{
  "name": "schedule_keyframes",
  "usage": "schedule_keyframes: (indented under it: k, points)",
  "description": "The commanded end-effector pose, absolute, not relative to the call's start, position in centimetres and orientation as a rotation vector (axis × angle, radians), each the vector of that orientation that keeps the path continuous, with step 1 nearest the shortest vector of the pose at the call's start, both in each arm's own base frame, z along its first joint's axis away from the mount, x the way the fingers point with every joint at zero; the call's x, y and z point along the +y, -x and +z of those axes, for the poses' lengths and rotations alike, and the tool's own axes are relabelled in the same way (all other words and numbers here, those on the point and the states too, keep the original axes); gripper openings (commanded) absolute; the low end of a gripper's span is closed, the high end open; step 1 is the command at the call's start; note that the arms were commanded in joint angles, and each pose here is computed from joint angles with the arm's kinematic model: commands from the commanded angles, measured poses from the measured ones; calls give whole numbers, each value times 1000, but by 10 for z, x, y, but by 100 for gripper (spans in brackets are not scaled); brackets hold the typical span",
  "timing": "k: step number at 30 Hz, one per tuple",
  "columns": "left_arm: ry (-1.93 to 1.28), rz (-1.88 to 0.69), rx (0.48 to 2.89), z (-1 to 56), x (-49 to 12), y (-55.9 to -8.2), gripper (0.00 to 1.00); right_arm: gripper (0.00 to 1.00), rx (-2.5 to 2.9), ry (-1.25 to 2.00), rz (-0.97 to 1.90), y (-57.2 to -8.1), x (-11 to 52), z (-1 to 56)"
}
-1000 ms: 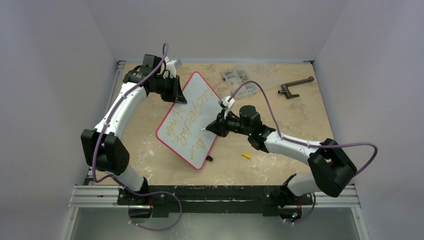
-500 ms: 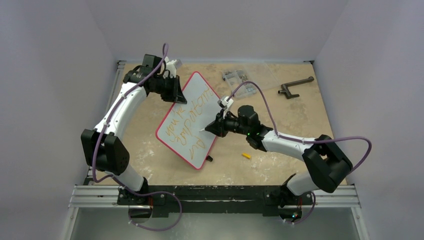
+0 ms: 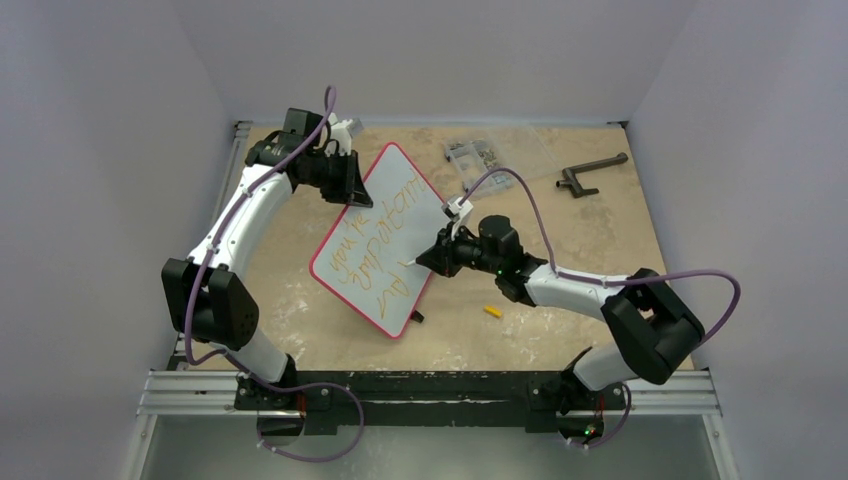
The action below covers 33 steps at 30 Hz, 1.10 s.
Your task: Write a sentence on the whiteboard
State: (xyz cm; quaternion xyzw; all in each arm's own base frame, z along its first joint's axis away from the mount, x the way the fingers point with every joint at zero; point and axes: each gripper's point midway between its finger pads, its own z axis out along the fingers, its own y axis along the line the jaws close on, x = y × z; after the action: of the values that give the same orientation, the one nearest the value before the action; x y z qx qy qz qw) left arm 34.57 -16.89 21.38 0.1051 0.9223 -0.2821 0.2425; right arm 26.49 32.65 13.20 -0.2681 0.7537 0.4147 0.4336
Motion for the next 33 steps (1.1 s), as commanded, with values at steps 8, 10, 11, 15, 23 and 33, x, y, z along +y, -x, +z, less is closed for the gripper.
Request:
schedule_keyframes:
  k: [8,10,11,15,23,33]
  points:
    - [-303,-457,2535,198,-128,-363,0,0,1927,641,943,-277,322,126]
    - [-303,-459,2535,198,-129,-363,0,0,1911,651,948,-280,326,134]
    - [-303,-459,2535,199,-129,-363,0,0,1902,657,950,-281,328,138]
    - [-302,-460,2534,199,-129,-363,0,0,1860,671,955,-289,336,159]
    - [-301,-463,2534,199,-129,-363,0,0,1846,692,955,-300,346,168]
    - [-300,-465,2533,199,-130,-363,0,0,1924,667,904,-293,326,134]
